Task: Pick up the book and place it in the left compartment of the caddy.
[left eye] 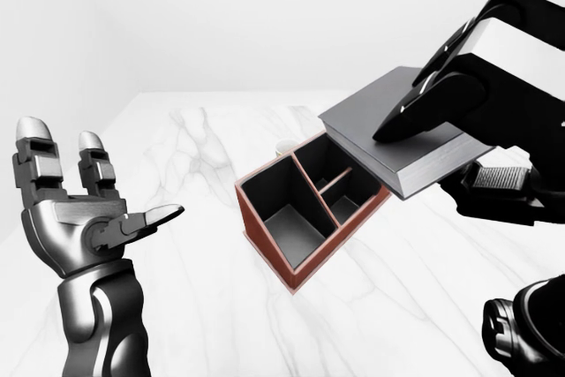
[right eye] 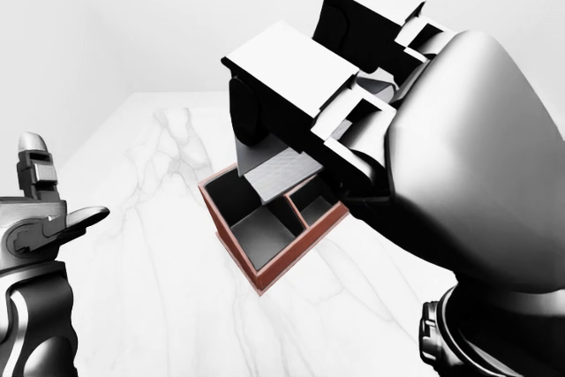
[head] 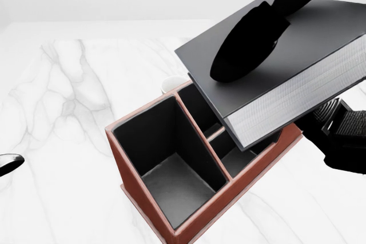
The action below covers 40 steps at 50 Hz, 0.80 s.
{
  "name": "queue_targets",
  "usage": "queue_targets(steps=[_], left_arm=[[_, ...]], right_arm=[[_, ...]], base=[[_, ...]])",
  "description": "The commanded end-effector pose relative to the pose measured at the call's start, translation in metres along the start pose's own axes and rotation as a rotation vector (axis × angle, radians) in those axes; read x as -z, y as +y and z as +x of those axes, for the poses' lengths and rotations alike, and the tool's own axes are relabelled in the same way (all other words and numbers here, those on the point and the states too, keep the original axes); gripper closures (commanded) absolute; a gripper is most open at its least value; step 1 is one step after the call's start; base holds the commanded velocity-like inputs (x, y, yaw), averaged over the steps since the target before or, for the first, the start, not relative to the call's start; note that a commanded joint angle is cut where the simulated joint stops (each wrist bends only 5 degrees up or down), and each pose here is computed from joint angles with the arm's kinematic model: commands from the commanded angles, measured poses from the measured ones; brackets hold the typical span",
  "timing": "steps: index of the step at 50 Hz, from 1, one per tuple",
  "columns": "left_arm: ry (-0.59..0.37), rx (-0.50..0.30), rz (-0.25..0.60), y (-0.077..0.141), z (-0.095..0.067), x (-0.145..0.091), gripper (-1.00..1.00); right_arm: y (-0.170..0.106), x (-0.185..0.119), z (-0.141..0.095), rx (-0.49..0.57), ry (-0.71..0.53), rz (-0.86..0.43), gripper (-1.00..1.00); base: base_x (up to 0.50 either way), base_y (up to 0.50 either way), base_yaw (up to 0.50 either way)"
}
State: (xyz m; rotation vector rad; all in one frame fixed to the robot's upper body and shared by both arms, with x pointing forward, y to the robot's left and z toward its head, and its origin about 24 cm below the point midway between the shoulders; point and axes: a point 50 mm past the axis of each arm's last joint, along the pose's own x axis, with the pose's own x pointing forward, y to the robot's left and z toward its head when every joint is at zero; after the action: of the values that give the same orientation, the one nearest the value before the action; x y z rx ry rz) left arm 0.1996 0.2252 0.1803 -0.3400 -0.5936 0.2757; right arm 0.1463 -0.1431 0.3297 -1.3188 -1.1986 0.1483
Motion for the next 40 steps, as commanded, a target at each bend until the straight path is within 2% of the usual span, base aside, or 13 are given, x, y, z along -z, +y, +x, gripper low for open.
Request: queue_targets(steps=[1, 9, 23, 34, 40], left_arm=[[0.065, -0.043, 0.011, 0.005, 0.003, 0.018, -1.0], [0.059, -0.046, 0.01, 0.006, 0.004, 0.016, -1.0], [0.069, -0.044, 0.012, 0.006, 0.003, 0.019, -1.0], [0.067, -0.045, 0.012, 0.005, 0.003, 0.019, -1.0], [0.065, -0.046, 0.012, 0.006, 0.004, 0.018, -1.0]], right_arm=[[0.016, 0.008, 0.005, -0.013, 0.016, 0.138, 1.0], [0.032, 0.002, 0.01, -0.054, 0.023, 0.15, 1.0], [0.036, -0.001, 0.009, -0.068, 0.024, 0.158, 1.0], [0.043, 0.01, 0.009, -0.063, 0.067, 0.237, 1.0], [0.051, 0.008, 0.005, -0.088, 0.034, 0.346, 1.0]], base=[[0.0, 0.0, 0.0], [0.0, 0.0, 0.0], [0.0, 0.0, 0.0], [0.0, 0.0, 0.0], [0.0, 0.0, 0.0]])
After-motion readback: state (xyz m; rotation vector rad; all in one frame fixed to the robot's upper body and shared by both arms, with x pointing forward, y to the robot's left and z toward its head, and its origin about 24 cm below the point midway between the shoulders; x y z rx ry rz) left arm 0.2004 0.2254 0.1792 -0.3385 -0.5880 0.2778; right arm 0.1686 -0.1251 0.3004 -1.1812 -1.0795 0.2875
